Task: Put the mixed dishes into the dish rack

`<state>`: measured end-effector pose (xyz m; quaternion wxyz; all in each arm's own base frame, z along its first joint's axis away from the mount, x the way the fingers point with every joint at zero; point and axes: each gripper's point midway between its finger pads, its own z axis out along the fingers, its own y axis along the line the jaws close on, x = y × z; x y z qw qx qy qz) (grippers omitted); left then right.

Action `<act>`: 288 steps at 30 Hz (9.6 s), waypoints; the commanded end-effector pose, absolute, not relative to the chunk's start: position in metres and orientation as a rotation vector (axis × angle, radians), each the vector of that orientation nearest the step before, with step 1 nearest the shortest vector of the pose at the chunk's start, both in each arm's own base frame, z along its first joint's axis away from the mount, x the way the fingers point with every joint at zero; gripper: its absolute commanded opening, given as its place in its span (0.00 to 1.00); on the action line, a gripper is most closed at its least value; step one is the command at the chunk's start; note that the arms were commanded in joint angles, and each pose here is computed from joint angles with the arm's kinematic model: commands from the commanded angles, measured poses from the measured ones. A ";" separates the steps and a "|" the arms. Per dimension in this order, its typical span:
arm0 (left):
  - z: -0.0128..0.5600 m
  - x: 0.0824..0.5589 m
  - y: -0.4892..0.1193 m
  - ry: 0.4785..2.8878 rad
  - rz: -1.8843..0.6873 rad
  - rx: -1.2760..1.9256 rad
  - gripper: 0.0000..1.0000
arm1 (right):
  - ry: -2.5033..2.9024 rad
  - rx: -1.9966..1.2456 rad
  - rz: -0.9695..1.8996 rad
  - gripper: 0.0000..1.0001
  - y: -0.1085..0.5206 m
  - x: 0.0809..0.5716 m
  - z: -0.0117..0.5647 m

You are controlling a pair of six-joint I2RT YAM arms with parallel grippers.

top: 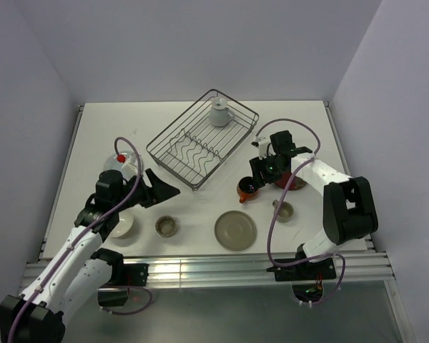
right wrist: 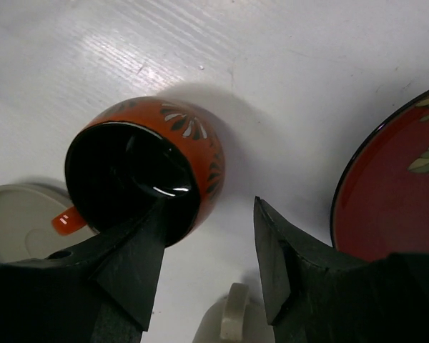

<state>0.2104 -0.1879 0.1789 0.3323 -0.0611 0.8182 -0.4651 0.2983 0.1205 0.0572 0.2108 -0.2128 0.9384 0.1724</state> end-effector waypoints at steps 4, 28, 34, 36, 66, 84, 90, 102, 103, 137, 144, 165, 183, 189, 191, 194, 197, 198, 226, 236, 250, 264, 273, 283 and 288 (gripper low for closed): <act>0.192 0.218 -0.200 2.083 -1.228 -0.115 0.77 | 2.503 -0.679 0.349 0.58 0.127 0.335 0.067; 0.218 0.223 -0.221 2.037 -1.299 -0.059 0.76 | 2.439 -0.825 0.344 0.09 0.138 0.337 0.059; 0.254 0.224 -0.232 1.945 -1.385 -0.029 0.76 | 2.360 -0.787 0.414 0.00 0.138 0.336 0.086; 0.266 0.224 -0.235 1.922 -1.431 -0.037 0.76 | 2.307 -0.773 0.426 0.00 0.135 0.335 0.105; 0.389 0.222 -0.371 1.540 -2.266 0.291 0.73 | 1.140 -0.409 0.472 0.00 0.132 0.327 0.458; 0.396 0.227 -0.385 1.539 -2.304 0.309 0.70 | 1.045 -0.450 0.394 0.00 0.159 0.307 0.444; 0.396 0.227 -0.388 1.541 -2.314 0.296 0.64 | 1.030 -0.418 0.352 0.00 0.159 0.313 0.448; 0.410 0.234 -0.389 1.460 -2.377 0.263 0.60 | 1.027 -0.407 0.370 0.00 0.163 0.310 0.441; 0.411 0.234 -0.389 1.453 -2.383 0.267 0.58 | 1.026 -0.410 0.369 0.00 0.163 0.310 0.440; 0.401 0.259 -0.371 1.508 -2.246 0.247 0.00 | 1.016 -0.444 0.344 0.57 0.165 0.305 0.426; 0.387 0.273 -0.368 1.579 -2.169 0.231 0.00 | 1.035 -0.507 0.308 0.68 0.163 0.302 0.415; 0.230 0.463 -0.344 2.205 -0.838 0.362 0.00 | 1.443 -0.587 0.357 0.78 0.100 0.290 0.306; 0.159 0.512 -0.339 2.240 -0.553 0.409 0.00 | 1.503 -0.496 0.352 0.78 0.089 0.296 0.285; 0.142 0.523 -0.319 2.284 -0.467 0.282 0.00 | 1.505 -0.472 0.340 0.78 0.085 0.298 0.285; 0.134 0.522 -0.315 2.301 -0.457 0.246 0.00 | 1.507 -0.467 0.340 0.78 0.085 0.298 0.284; 0.132 0.524 -0.313 2.304 -0.451 0.205 0.00 | 1.508 -0.459 0.343 0.79 0.085 0.299 0.283; 0.128 0.532 -0.308 2.305 -0.410 0.147 0.00 | 1.504 -0.450 0.350 0.79 0.085 0.299 0.284; 0.121 0.534 -0.307 2.315 -0.399 0.135 0.00 | 1.503 -0.448 0.349 0.79 0.085 0.299 0.284; 0.090 0.547 -0.287 2.325 -0.341 -0.003 0.52 | 1.509 -0.421 0.345 0.79 0.082 0.299 0.282; 0.116 0.543 -0.291 2.285 -0.399 0.002 0.63 | 1.506 -0.434 0.354 0.79 0.084 0.298 0.282; 0.188 0.527 -0.296 2.167 -0.517 0.053 0.65 | 1.526 -0.524 0.377 0.79 0.093 0.293 0.276; 0.274 0.433 -0.257 1.933 -0.613 0.188 0.71 | 1.792 -0.947 0.500 0.81 0.109 0.268 0.221; 0.284 0.341 -0.191 1.837 -0.613 0.079 0.93 | 2.107 -1.389 0.640 0.77 0.087 0.210 0.160; 0.280 0.258 -0.177 1.710 -0.861 0.038 0.93 | 2.181 -1.523 0.514 0.75 0.044 0.172 0.112; 0.276 0.247 -0.182 1.681 -0.961 0.007 0.92 | 2.267 -1.396 0.438 0.73 0.025 0.185 0.098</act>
